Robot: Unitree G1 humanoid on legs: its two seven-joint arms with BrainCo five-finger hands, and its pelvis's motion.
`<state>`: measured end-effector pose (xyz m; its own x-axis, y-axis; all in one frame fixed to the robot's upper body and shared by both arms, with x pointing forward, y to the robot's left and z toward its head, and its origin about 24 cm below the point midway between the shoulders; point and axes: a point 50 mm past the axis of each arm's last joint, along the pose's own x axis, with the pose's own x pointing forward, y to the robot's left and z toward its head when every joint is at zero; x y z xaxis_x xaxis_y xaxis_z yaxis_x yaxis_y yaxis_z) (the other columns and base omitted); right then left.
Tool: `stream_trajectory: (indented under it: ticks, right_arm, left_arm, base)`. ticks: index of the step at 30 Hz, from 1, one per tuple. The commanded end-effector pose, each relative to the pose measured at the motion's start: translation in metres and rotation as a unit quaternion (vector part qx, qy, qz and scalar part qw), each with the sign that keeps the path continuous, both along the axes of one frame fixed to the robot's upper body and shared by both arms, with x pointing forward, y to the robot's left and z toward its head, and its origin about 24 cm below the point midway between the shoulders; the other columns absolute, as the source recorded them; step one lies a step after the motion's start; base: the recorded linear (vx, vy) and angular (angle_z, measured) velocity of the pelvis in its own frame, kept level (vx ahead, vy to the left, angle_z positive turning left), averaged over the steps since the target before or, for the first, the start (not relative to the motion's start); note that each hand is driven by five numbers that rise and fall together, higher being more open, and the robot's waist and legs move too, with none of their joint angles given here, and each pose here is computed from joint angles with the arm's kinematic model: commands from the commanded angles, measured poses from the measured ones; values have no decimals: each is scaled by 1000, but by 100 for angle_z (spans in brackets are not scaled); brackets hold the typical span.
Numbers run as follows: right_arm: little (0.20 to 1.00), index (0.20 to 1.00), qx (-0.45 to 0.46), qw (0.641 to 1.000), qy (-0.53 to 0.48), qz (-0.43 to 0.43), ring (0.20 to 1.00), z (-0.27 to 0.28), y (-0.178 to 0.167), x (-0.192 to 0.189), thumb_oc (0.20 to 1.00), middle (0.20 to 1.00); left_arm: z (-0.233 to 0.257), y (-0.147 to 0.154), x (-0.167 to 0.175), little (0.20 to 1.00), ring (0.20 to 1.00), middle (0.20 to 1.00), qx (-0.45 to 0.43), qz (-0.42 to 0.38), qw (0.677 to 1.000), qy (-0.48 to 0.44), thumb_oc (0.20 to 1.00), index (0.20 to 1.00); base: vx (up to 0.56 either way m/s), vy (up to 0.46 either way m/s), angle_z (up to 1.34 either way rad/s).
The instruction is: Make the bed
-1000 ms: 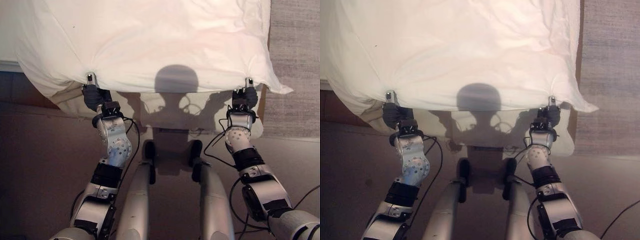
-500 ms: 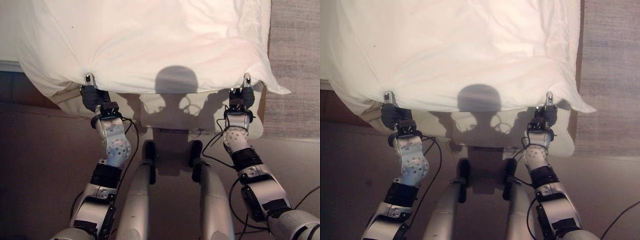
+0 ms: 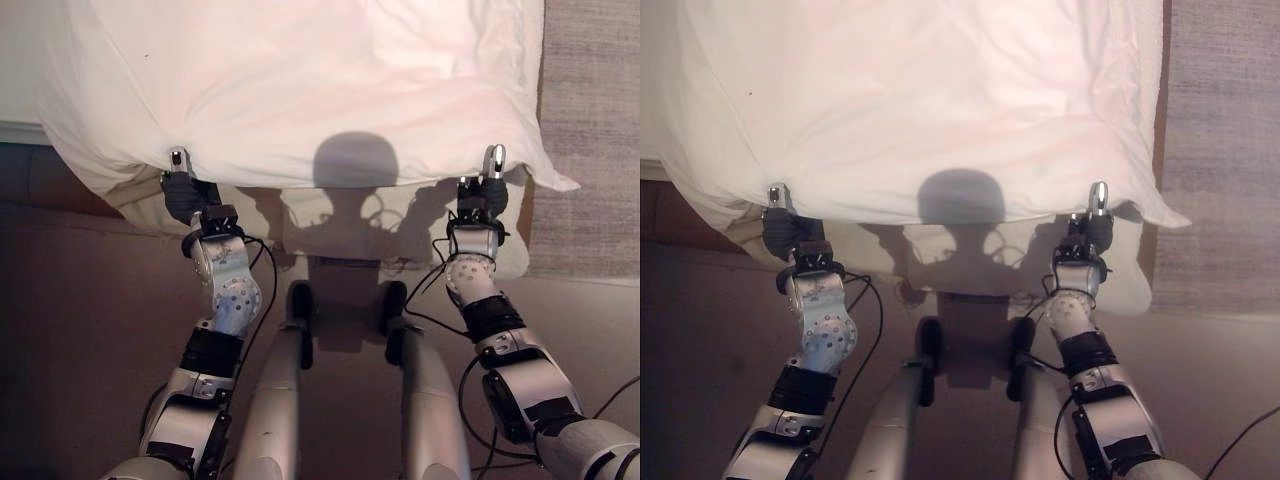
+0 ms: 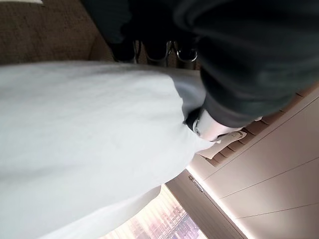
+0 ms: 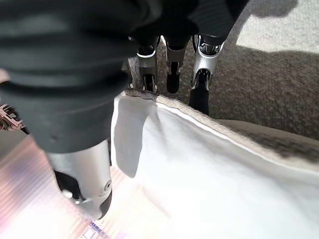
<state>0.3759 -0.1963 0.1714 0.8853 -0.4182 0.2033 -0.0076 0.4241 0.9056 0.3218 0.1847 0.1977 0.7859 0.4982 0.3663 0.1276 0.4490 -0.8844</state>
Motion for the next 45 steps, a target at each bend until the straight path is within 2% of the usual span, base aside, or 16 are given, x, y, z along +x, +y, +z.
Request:
stream_trajectory:
  ticks: [1,11,15,16,17,18,23,26,30,36,37,38,39,40,45]
  right_arm:
    - [1000,1000,-56,998,7,-30,1000,11,-20,1,1000,1000]
    - [1000,1000,-92,993,69,-30,1000,26,-33,20,1000,1000]
    - [1000,1000,-86,994,71,-19,1000,35,-29,27,1000,1000]
    - [495,495,-88,993,72,-18,495,37,-28,28,495,495]
    - [413,413,-88,993,71,-18,413,37,-28,28,413,413]
    - [200,200,-86,994,66,-20,200,41,-28,28,200,200]
    - [200,200,-74,996,44,-21,200,45,-25,25,200,200]
    - [200,200,-63,998,-4,-25,200,57,-19,18,200,200]
    - [200,200,-30,996,-66,-47,200,58,-16,-1,200,200]
    - [200,200,-4,993,-106,-60,200,52,-15,-19,200,200]
    - [200,200,0,991,-122,-59,200,51,-14,-24,200,200]
    - [200,200,0,991,-122,-59,200,51,-14,-24,200,200]
    - [200,200,3,990,-131,-58,200,51,-12,-27,200,200]
    - [200,200,9,985,-160,-57,200,54,-9,-36,200,200]
    - [200,200,13,977,-208,-45,200,60,1,-51,200,200]
  left_arm:
    - [14,28,-30,200,200,200,25,75,994,-77,200,200]
    - [22,28,-35,200,200,200,41,73,992,-93,200,200]
    - [22,28,-39,200,200,200,44,72,992,-98,200,200]
    - [21,29,-40,200,200,200,47,70,992,-98,200,200]
    - [21,29,-40,200,200,200,47,70,992,-98,200,200]
    - [22,29,-41,200,200,200,49,72,991,-100,200,200]
    - [21,31,-41,200,200,200,44,78,991,-98,200,200]
    - [20,33,-40,200,200,200,36,83,992,-93,200,200]
    - [7,37,-33,200,200,200,15,96,994,-57,200,200]
    - [-17,41,-24,200,200,200,-19,90,996,-11,200,200]
    - [-27,41,-21,492,492,492,-28,84,996,11,492,492]
    - [-27,41,-21,551,551,551,-28,83,996,10,551,551]
    - [-32,41,-19,890,890,890,-33,78,996,20,890,890]
    - [-44,39,-15,1000,1000,1000,-45,67,996,42,1000,1000]
    - [-58,35,-8,1000,1000,1000,-52,43,995,68,1000,1000]
  base:
    - [0,0,0]
    - [0,0,0]
    - [0,0,0]
    - [0,0,0]
    - [0,0,0]
    - [0,0,0]
    - [0,0,0]
    - [0,0,0]
    - [0,0,0]
    - [0,0,0]
    - [0,0,0]
    - [19,8,-5]
    - [5,9,-4]
    - [5,9,-3]
    - [3,11,-1]
